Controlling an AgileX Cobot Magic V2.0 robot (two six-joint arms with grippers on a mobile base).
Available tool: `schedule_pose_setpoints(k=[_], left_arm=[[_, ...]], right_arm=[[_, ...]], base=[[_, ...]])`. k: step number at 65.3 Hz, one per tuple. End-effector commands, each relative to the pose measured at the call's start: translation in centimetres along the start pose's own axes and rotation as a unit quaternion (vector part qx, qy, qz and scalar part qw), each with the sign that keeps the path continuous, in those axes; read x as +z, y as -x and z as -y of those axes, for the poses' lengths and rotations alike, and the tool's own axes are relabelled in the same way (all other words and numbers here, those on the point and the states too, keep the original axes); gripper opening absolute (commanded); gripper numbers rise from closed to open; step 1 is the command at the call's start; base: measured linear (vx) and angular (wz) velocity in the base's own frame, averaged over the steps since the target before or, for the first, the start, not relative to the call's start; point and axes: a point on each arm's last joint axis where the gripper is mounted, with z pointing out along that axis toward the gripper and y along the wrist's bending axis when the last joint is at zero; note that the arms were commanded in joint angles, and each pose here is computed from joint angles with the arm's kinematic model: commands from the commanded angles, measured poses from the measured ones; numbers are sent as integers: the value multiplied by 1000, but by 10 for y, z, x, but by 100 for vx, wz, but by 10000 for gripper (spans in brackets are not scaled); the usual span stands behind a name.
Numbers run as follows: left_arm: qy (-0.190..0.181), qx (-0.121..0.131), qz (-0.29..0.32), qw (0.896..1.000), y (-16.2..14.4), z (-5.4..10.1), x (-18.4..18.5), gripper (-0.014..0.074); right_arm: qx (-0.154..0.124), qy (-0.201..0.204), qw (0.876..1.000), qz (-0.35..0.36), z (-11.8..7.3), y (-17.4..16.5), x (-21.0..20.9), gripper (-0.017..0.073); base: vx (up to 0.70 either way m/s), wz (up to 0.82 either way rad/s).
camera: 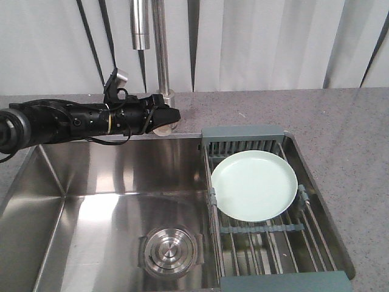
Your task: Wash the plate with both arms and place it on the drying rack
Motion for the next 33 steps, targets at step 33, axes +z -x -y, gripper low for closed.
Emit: schedule_pose_setpoints(k=[33], left_arm=[[-94,18,55,994,39,49,-15,-6]], right_arm=[[-3,-7,1000,20,0,5,-8,-7]], base=[[0,0]])
